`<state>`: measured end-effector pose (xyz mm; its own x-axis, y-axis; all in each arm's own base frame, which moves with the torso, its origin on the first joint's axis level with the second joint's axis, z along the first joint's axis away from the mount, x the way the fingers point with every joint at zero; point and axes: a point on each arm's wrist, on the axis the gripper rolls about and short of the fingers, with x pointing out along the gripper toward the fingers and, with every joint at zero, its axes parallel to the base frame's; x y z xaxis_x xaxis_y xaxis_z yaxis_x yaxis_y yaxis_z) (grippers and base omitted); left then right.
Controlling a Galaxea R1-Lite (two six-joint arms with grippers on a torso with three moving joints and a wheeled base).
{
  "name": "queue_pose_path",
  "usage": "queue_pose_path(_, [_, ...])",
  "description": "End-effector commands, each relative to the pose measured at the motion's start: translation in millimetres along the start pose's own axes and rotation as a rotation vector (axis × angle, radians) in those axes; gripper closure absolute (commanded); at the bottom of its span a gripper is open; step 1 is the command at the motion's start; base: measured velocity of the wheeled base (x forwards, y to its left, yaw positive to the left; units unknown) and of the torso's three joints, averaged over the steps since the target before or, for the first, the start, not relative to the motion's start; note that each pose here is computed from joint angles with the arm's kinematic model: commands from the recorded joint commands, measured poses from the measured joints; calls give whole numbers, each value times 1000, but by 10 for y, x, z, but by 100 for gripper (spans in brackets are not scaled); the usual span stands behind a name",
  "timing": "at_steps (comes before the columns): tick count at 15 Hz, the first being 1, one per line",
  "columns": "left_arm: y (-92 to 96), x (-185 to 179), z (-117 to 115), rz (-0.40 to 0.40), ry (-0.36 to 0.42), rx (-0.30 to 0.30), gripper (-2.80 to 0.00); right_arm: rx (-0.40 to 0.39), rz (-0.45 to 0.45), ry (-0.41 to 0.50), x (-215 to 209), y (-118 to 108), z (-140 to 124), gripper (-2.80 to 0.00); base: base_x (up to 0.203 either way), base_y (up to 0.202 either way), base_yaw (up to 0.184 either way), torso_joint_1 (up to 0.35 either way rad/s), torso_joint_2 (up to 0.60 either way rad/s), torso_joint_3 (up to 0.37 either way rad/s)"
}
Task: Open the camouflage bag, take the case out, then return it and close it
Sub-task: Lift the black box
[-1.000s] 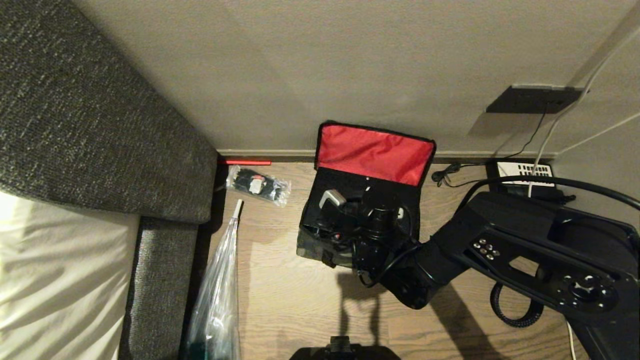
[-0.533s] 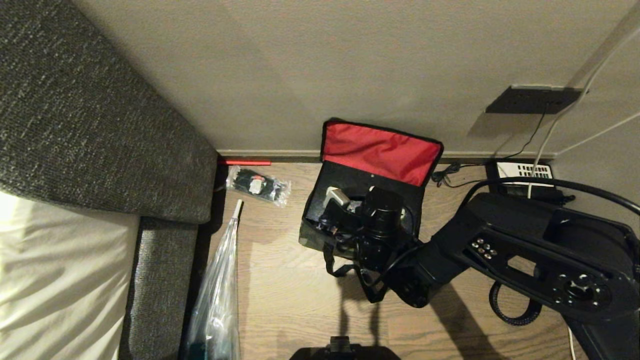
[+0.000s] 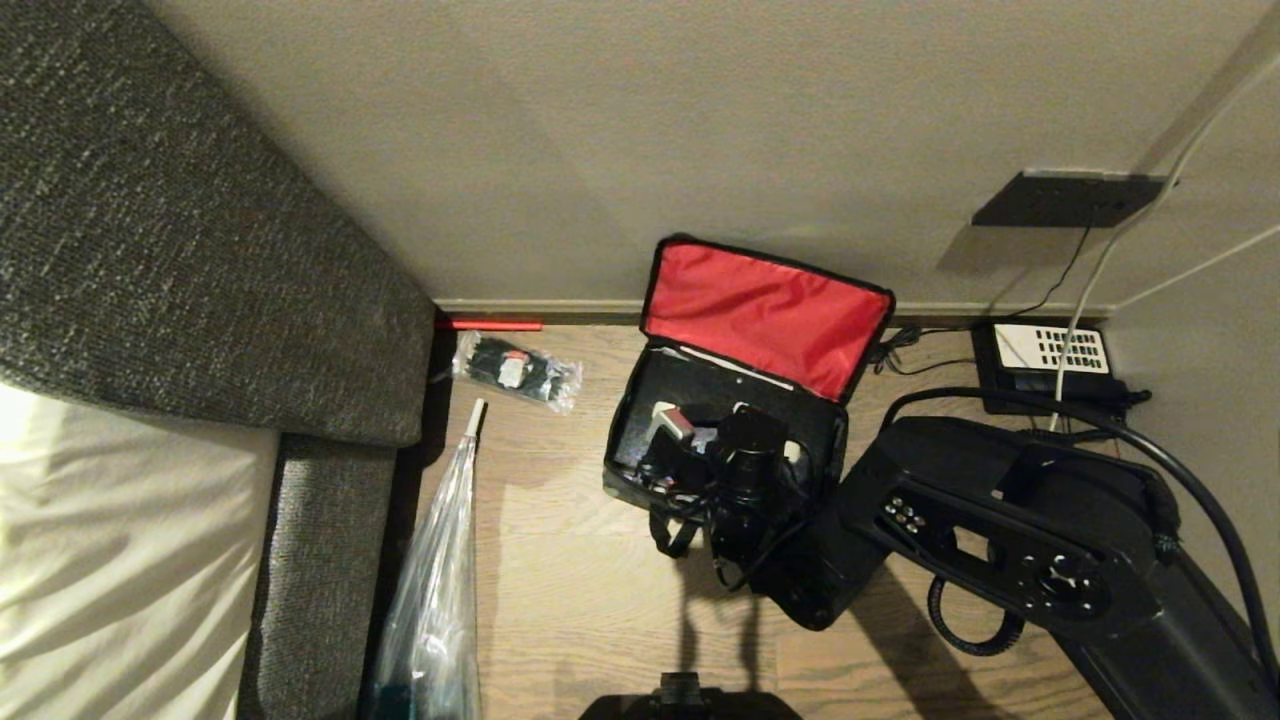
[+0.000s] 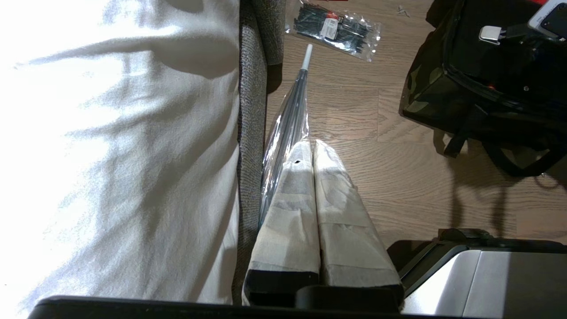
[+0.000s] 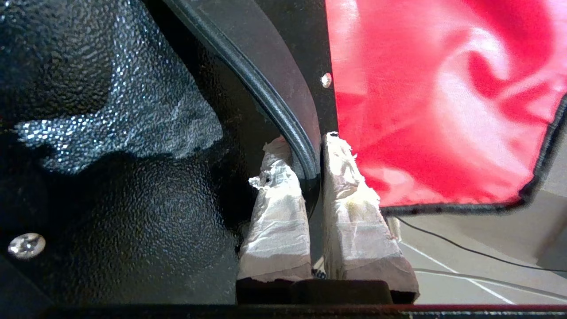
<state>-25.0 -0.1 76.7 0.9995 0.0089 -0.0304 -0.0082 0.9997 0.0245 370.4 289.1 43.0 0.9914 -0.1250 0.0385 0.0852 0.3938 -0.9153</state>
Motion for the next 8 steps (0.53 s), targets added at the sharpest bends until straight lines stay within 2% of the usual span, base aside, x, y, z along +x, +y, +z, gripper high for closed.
queue_pose_path(1, [0,1,0,0,2,0,0,-3,-4,1,5,48,-3,0,0,0,0,0,0,0])
queue_pose_path(3, [0,1,0,0,2,0,0,1,-4,1,-1,29,-2,0,0,0,0,0,0,0])
queue_pose_path(8, [0,1,0,0,2,0,0,42,-46,-19,-35,-349,117,0,0,0,0,0,0,0])
